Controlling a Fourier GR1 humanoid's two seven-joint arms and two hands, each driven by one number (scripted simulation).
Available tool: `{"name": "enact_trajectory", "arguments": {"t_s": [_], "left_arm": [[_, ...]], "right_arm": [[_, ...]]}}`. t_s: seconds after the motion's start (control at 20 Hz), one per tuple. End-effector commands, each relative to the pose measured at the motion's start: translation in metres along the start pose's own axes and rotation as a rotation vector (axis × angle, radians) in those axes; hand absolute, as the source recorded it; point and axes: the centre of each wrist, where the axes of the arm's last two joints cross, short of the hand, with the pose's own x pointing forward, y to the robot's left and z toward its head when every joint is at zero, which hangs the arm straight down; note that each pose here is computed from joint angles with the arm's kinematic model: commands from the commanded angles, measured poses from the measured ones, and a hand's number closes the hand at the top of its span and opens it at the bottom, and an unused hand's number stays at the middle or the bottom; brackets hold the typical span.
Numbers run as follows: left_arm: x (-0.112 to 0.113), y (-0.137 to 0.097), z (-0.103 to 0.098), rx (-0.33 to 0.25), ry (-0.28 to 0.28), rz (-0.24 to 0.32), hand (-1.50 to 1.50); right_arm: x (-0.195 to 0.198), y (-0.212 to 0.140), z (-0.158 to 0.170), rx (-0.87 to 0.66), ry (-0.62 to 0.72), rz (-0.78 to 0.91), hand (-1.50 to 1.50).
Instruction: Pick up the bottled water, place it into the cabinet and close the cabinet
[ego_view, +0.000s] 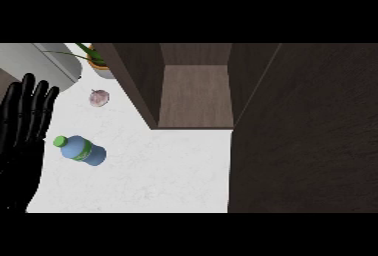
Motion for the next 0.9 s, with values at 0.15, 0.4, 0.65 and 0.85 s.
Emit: {"name": "enact_trajectory", "arguments": {"t_s": [0.15, 0.4, 0.65, 0.85], "left_arm": [[-0.014, 0.016, 0.008, 0.363, 0.061, -0.138, -1.50], [-0.008, 0.033, 0.021, 0.735, 0.189, -0.007, -1.50], [0.036, 0.005, 0.017, 0.765, 0.192, 0.021, -1.50], [0.063, 0.002, 0.032, 0.774, 0.204, -0.001, -1.50]], "right_arm": [[0.013, 0.004, 0.016, 0.042, -0.024, -0.047, -1.50], [0.024, 0.026, 0.024, 0.199, 0.031, -0.215, -1.50], [0.049, 0.048, 0.027, 0.240, 0.033, -0.234, -1.50], [0.088, 0.043, 0.046, 0.225, 0.028, -0.238, -1.50]]}}
